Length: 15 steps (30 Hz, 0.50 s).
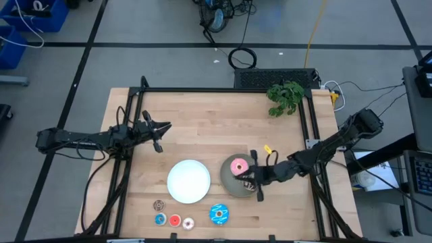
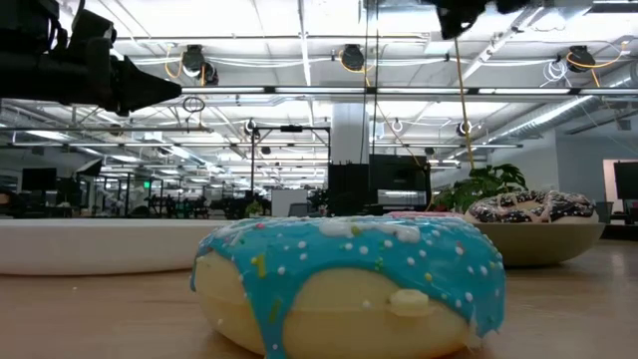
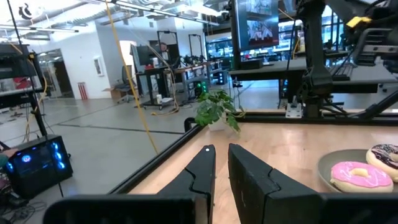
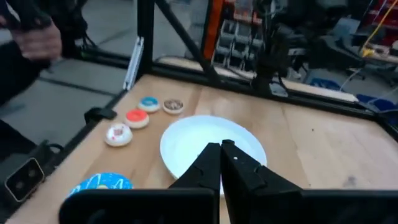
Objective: Pick & Place donuts
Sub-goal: Put the large blue donut on the gray plate
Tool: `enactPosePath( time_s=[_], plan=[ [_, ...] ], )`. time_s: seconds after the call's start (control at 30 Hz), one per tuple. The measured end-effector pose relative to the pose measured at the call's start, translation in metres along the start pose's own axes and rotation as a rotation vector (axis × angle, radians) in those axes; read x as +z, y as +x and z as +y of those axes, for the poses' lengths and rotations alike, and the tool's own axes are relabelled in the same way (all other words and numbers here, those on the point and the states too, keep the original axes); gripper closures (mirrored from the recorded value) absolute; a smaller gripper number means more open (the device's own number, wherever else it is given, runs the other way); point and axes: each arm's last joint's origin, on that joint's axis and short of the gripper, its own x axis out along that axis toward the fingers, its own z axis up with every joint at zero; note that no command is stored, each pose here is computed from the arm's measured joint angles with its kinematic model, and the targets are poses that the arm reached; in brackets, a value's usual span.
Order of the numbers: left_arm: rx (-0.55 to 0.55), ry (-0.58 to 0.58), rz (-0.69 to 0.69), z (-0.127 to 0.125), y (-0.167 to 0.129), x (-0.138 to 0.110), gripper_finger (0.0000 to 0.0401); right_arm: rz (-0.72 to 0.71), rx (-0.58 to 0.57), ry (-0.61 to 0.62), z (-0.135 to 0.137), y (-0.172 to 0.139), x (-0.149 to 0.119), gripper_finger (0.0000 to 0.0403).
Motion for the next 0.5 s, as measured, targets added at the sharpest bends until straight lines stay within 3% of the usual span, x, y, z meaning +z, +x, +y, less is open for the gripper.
enactPosePath(
  time_s=[0.33,0.5],
  plan=[
    [-0.001,-0.040,0.009,0.000,0.000,-0.001,0.0350,0.170,0.010,-0.024,0.027,0.064,0.041,0.0403],
    [-0.002,-0.041,0.013,0.000,0.000,-0.001,0.0350,0.299,0.017,0.021,0.044,0.103,0.064,0.0403]
  ],
)
